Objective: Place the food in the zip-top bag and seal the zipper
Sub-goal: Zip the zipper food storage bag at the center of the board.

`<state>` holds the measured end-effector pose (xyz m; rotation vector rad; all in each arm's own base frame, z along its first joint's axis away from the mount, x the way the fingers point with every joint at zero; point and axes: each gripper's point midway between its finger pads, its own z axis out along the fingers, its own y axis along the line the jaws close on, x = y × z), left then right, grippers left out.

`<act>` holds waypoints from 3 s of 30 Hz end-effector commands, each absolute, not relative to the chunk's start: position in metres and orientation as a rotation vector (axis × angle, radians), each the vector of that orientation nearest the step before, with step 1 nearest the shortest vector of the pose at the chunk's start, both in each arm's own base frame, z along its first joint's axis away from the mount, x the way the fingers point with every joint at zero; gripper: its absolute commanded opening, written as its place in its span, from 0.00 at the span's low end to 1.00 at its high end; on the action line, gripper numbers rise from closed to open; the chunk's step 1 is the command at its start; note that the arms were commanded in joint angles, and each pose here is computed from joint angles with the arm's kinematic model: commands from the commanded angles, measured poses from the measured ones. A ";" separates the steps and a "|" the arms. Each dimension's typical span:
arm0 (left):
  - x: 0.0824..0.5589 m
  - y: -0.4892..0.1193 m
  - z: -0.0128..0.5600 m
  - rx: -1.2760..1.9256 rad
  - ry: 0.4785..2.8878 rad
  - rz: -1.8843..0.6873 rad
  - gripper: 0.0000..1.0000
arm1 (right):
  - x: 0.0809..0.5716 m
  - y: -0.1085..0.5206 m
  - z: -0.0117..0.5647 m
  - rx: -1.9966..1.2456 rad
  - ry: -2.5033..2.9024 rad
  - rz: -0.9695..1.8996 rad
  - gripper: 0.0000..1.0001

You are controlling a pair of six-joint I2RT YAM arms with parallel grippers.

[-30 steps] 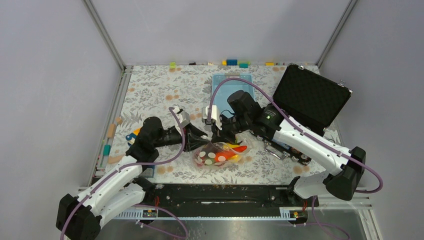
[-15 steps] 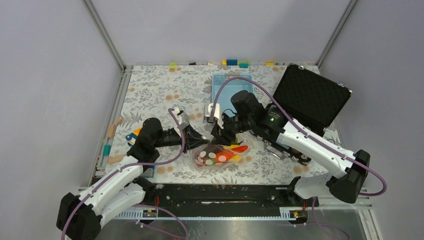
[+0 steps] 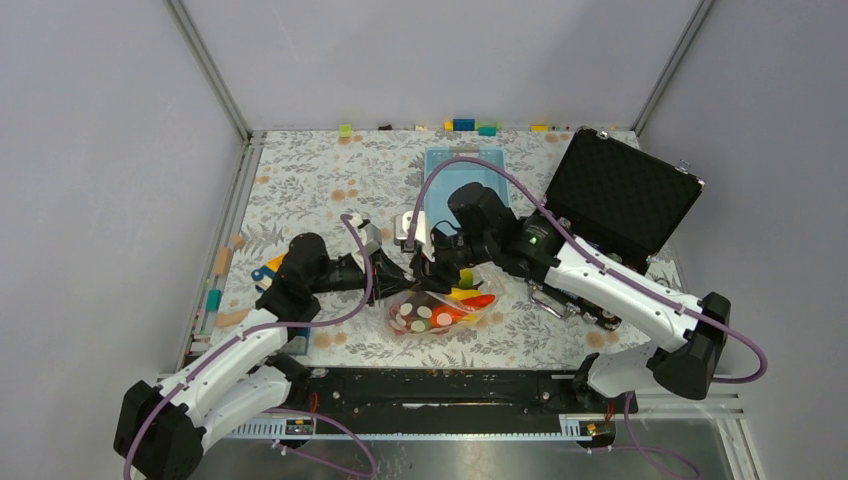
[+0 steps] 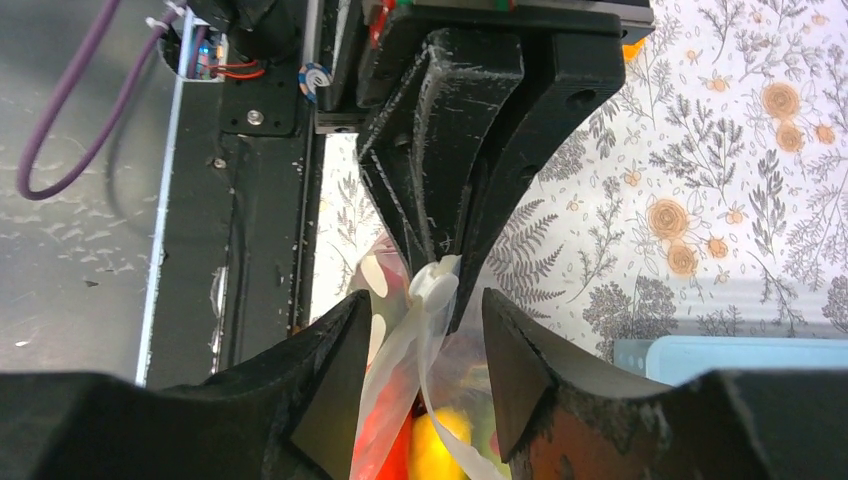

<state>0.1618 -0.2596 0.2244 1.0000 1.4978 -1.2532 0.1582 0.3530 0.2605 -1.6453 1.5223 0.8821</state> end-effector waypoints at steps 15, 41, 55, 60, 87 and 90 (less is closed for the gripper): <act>0.168 -0.258 0.258 0.950 1.397 -1.214 0.00 | 0.177 0.361 0.268 -1.586 1.557 0.702 0.00; 0.198 -0.227 0.264 0.665 1.394 -0.987 0.00 | 0.205 0.283 0.235 -1.470 1.798 0.483 0.00; 0.235 -0.189 0.268 0.417 1.447 -0.746 0.00 | 0.232 0.203 0.210 -1.112 2.083 0.272 0.00; 0.242 -0.176 0.269 0.349 1.449 -0.680 0.00 | 0.236 0.182 0.199 -1.041 2.143 0.200 0.00; 0.280 -0.113 0.273 -0.056 1.511 -0.406 0.00 | 0.237 0.161 0.161 -1.095 2.250 0.173 0.00; 0.282 -0.109 0.275 -0.082 1.514 -0.392 0.00 | 0.233 0.160 0.161 -1.107 2.242 0.183 0.00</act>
